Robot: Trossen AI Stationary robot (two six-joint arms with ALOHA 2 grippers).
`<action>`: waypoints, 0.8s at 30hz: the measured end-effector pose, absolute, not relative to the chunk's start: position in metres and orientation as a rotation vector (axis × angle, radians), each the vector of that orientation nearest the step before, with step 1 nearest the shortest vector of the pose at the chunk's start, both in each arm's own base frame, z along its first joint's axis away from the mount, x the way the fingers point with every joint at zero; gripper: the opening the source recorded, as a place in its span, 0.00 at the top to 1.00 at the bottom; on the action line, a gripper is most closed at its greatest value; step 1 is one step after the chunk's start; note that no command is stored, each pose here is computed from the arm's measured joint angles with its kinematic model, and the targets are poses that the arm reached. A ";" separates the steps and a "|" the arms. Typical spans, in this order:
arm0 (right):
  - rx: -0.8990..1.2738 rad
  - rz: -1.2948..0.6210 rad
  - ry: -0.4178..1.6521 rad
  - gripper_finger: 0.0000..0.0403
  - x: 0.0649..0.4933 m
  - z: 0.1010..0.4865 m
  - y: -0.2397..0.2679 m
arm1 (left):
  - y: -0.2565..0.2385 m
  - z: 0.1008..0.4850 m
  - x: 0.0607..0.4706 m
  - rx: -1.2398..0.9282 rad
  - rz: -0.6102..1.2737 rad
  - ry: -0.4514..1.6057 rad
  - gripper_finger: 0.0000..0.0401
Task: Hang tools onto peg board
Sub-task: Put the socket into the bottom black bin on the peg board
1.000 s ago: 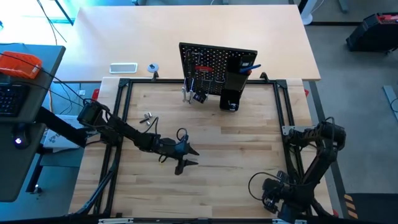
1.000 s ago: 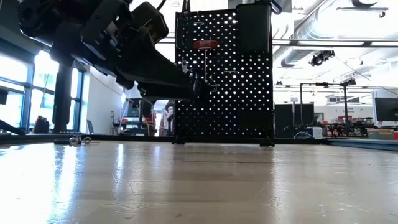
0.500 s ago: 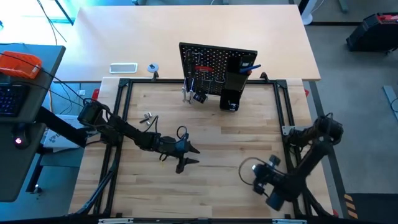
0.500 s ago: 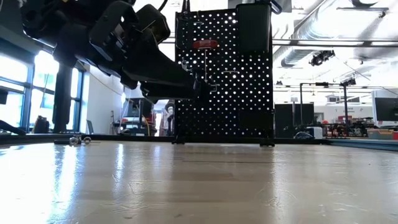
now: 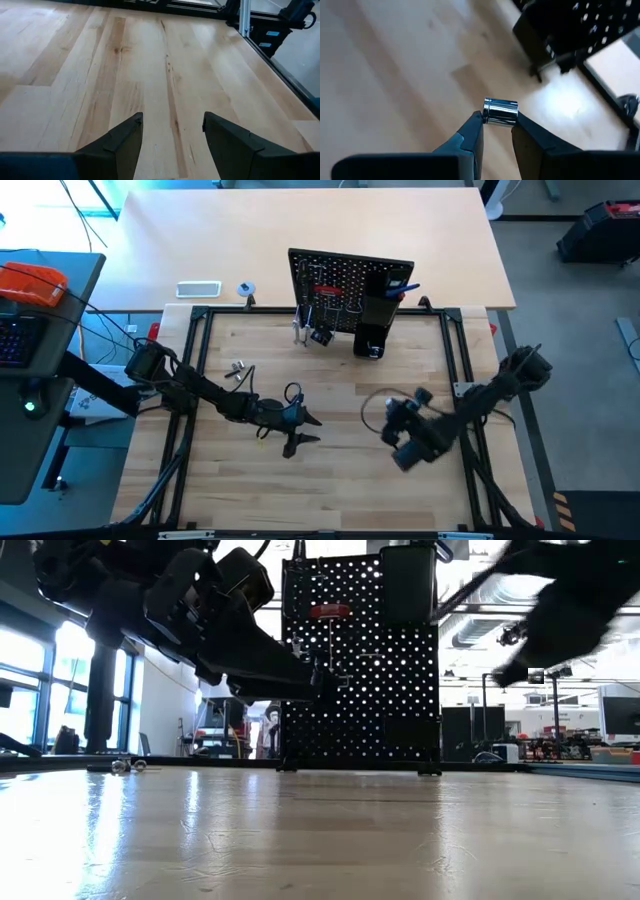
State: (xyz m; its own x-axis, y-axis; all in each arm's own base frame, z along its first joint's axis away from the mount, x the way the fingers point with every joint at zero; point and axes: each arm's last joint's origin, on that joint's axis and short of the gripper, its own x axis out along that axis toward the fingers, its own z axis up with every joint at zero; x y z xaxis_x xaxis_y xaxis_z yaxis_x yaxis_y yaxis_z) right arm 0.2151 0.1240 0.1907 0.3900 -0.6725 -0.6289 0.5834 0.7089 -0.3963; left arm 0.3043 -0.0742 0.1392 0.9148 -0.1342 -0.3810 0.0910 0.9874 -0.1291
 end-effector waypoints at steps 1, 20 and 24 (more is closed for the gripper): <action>-0.122 -0.803 0.852 0.82 0.221 0.192 0.118 | -0.074 0.139 0.304 -0.105 -0.116 0.399 0.50; -0.095 -0.859 0.859 0.82 0.286 0.223 -0.044 | -0.062 0.135 0.305 -0.073 -0.085 0.448 0.50; 0.011 -0.845 0.871 0.82 0.283 0.222 -0.071 | -0.062 0.132 0.304 -0.064 -0.085 0.472 0.50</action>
